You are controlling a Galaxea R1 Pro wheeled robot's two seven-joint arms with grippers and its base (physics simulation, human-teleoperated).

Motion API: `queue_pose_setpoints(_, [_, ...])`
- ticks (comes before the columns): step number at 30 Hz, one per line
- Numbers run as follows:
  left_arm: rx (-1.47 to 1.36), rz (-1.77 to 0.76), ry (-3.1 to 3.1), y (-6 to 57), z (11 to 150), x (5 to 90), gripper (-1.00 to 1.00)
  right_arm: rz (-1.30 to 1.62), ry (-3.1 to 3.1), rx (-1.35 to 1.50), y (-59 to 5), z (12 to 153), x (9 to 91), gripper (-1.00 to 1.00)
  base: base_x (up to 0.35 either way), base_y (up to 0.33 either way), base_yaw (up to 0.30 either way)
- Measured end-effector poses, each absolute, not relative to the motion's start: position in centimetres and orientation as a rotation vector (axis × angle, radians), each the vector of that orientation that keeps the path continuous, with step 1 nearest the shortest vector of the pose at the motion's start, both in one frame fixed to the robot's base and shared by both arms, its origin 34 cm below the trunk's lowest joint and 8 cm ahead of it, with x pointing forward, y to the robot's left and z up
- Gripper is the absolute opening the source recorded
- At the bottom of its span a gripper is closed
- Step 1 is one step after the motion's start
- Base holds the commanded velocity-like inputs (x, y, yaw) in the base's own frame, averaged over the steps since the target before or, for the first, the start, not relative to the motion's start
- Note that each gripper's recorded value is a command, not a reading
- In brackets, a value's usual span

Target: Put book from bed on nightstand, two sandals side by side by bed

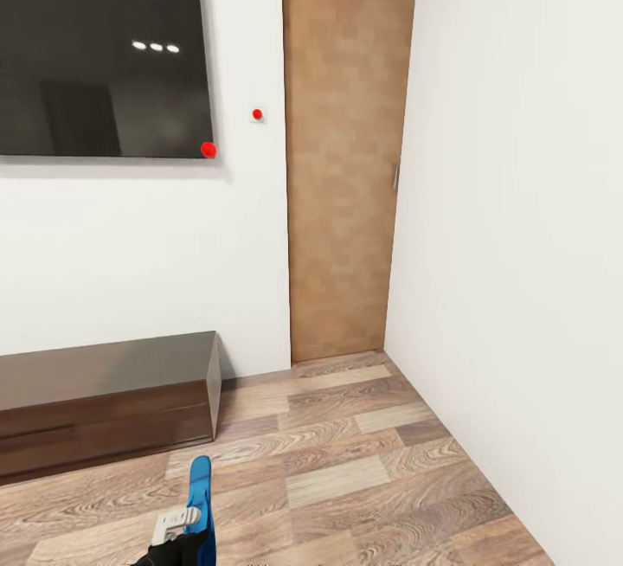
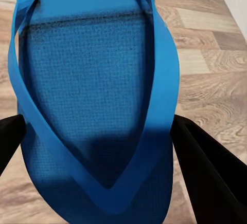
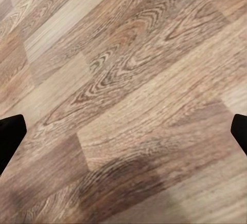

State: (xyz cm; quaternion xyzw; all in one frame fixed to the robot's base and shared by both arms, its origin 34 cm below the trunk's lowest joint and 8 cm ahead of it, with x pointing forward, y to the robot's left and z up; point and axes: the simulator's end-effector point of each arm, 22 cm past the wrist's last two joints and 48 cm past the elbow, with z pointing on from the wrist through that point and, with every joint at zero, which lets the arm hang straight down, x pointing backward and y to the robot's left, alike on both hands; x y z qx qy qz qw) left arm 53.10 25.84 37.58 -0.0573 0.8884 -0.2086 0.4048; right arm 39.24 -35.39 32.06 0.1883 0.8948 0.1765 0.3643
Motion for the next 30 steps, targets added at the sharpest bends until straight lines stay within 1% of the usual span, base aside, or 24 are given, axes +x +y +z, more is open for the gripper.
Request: queue_pose_setpoints(30, [-0.163, -0.531, 2.296, 25.8, 35.3, 51.8, -1.00, 0.448, 2.346, 0.499, -35.4, 30.8, 38.0, 1.00, 0.000, 0.000, 0.000])
